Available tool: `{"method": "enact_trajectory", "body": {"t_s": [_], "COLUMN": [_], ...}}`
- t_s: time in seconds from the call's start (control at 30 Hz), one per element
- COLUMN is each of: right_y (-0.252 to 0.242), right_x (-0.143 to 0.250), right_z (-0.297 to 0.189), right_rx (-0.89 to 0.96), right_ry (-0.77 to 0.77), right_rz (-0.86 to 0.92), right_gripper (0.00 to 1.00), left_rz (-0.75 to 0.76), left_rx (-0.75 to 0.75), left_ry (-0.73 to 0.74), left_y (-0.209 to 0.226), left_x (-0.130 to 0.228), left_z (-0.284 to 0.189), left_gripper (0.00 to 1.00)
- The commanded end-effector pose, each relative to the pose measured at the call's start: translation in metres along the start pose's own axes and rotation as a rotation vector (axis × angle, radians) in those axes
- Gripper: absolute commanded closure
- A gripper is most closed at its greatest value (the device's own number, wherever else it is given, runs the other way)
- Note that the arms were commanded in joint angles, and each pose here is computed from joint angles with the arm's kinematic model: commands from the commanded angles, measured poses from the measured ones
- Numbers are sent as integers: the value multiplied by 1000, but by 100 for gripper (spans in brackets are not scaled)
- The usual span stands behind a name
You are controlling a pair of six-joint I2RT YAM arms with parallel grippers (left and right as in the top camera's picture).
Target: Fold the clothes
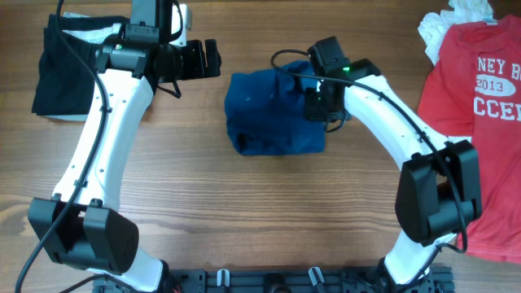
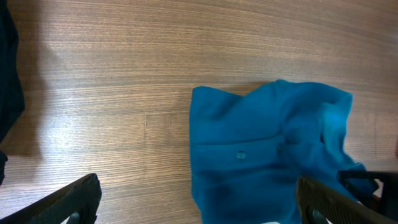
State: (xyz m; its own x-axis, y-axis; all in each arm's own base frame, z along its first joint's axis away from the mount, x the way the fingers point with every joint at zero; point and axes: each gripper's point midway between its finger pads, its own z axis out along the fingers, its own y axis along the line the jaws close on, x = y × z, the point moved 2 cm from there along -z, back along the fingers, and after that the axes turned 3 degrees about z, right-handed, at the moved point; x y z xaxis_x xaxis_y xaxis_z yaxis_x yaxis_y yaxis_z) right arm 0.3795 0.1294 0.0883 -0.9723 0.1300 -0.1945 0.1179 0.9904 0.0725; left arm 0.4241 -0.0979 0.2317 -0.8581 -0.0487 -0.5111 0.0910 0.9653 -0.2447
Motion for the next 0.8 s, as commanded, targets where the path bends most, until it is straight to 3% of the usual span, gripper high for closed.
{"method": "enact_trajectory", "body": {"t_s": [0.0,0.07,0.1,0.17,0.2,0.3,0.4,0.5,0.63,0.77], "right_y": [-17,-16,-16,-13,-14,-15,-7,7,18,11], "right_x": [6,14,19,25,28,23,-2,-38,-69,-83], "right_z": [6,7,7,5,4,-8,-33,-48,-33,1], "right_rx": [49,34,28,6,1,-31,-97,-158,-185,-173], "right_ry": [45,85,107,141,154,160,56,-115,-229,-227], "right_rz": [24,0,-5,-18,-14,5,-19,-121,-171,-158], "right_gripper": [96,95,90,61,53,39,30,13,12,16], "left_rz": [16,16,16,16,16,16,15,15,15,15], "left_rx": [-12,-12,-12,-12,-12,-16,-29,-35,-36,-35], "left_ry": [2,2,2,3,3,5,7,5,4,3], "left_y": [3,3,3,3,3,4,6,7,7,7], "left_x": [-1,-1,-1,-1,-1,-1,0,0,-1,-1], "left_z": [3,3,3,3,3,3,3,3,3,3], "left_gripper": [0,0,0,0,0,0,0,0,0,0]}}
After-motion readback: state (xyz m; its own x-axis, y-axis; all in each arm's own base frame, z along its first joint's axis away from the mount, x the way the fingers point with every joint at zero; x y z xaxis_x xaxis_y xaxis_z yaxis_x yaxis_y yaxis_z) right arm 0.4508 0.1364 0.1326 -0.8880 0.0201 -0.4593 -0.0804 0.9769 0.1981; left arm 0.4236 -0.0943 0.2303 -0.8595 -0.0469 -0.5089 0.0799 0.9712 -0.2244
